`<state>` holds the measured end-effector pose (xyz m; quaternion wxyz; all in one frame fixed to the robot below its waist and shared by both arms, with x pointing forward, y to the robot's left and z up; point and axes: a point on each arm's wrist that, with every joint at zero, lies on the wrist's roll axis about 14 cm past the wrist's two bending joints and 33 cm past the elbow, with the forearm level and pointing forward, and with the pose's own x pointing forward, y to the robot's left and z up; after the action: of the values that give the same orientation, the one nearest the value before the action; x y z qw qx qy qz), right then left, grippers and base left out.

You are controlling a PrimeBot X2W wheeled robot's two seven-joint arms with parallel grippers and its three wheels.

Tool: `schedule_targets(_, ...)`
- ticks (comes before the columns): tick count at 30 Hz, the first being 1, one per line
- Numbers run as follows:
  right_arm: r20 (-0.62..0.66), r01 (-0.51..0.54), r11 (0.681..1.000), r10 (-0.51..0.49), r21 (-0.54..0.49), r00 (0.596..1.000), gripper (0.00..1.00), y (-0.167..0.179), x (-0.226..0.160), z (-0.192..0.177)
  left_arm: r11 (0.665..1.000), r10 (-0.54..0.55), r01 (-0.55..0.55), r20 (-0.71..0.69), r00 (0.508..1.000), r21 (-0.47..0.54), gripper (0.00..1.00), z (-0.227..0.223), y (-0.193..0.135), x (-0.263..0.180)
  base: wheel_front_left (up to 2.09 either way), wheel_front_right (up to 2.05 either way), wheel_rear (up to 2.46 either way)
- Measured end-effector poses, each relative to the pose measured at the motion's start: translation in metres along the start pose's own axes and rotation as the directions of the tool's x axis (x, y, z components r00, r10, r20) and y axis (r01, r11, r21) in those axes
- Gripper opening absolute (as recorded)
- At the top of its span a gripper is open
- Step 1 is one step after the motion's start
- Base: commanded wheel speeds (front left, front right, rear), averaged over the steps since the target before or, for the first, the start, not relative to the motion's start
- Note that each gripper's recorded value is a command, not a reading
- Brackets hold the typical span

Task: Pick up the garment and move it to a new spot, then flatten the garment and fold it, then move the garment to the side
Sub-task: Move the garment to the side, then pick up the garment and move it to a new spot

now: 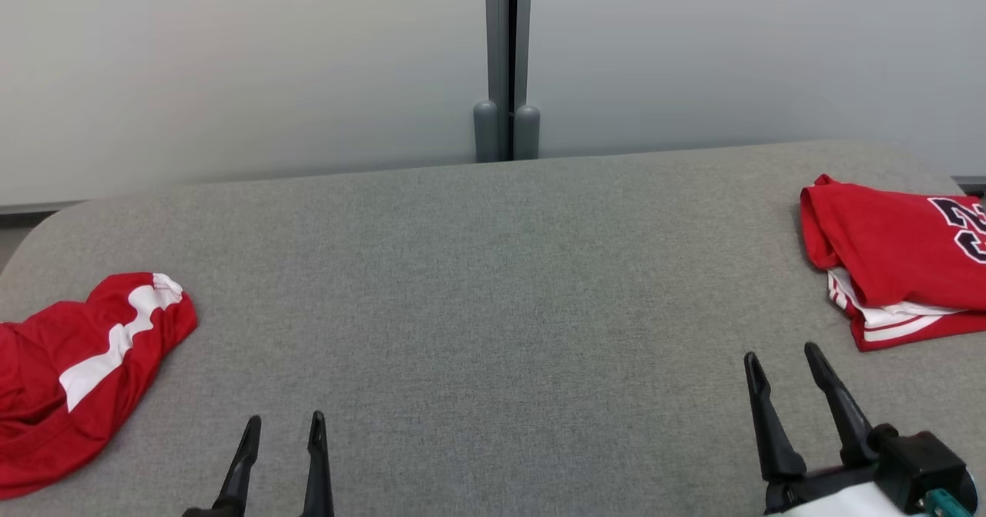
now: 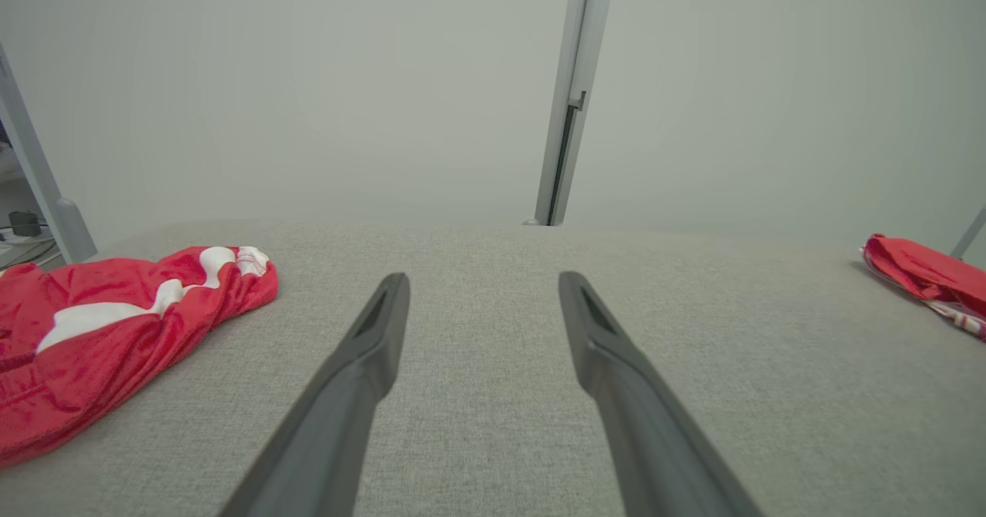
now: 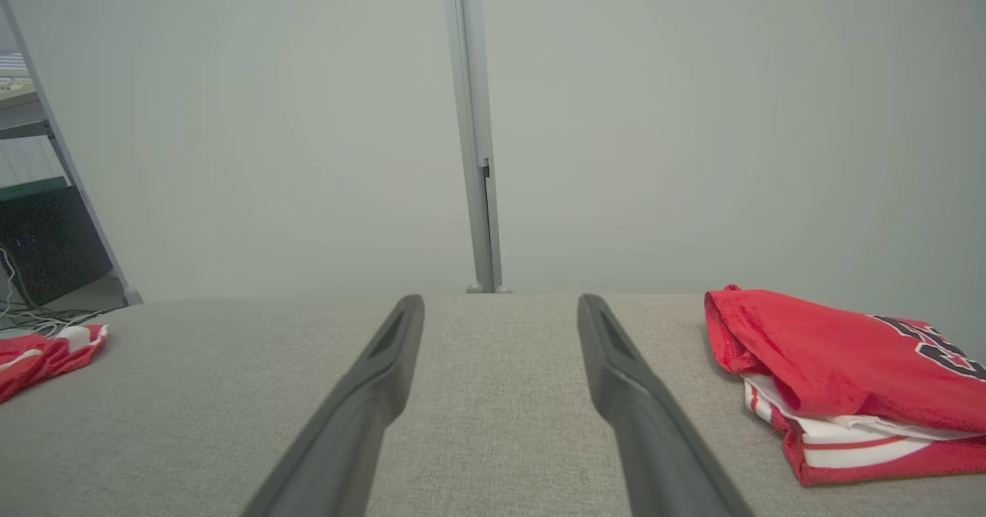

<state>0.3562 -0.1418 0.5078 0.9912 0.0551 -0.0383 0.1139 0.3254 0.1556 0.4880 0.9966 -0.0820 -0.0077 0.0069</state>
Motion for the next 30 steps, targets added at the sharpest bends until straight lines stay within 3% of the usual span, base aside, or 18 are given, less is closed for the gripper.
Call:
schedule_targets(9,-0.002,0.026,0.999,-0.026,0.023,1.000,1.00,0.005,-0.036,-0.003,1.000,0.010,-0.010,-0.004,1.000,0.005,1.00,-0.002,0.004,-0.026,0.00,0.00,0.00)
schedule_targets(30,-0.038,-0.033,0.999,0.035,0.043,0.999,1.00,0.027,-0.038,-0.015,0.998,0.064,-0.064,0.027,0.998,0.007,1.00,0.004,0.022,-0.042,0.00,0.00,0.00)
